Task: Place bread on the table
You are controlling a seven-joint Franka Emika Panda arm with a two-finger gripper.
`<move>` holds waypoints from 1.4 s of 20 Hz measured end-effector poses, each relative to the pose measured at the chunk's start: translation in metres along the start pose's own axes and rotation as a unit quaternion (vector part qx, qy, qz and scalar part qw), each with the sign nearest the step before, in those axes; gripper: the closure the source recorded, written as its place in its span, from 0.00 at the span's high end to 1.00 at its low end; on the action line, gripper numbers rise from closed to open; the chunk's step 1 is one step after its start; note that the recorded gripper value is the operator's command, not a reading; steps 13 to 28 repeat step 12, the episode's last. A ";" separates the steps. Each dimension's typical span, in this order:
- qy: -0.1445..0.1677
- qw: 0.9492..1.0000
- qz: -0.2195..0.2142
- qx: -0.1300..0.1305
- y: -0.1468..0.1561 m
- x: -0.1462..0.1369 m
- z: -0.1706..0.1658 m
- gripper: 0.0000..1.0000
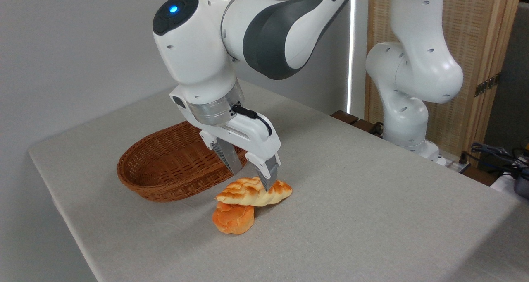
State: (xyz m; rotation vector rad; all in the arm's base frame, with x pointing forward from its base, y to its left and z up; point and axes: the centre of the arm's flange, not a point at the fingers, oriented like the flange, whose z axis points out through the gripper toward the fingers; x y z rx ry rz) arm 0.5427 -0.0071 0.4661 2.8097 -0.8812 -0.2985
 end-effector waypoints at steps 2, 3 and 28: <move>0.006 1.000 0.002 0.005 0.001 0.002 -0.007 1.00; 0.010 1.000 0.004 0.008 0.002 0.003 -0.012 1.00; 0.095 0.991 0.060 0.074 0.038 0.021 -0.101 1.00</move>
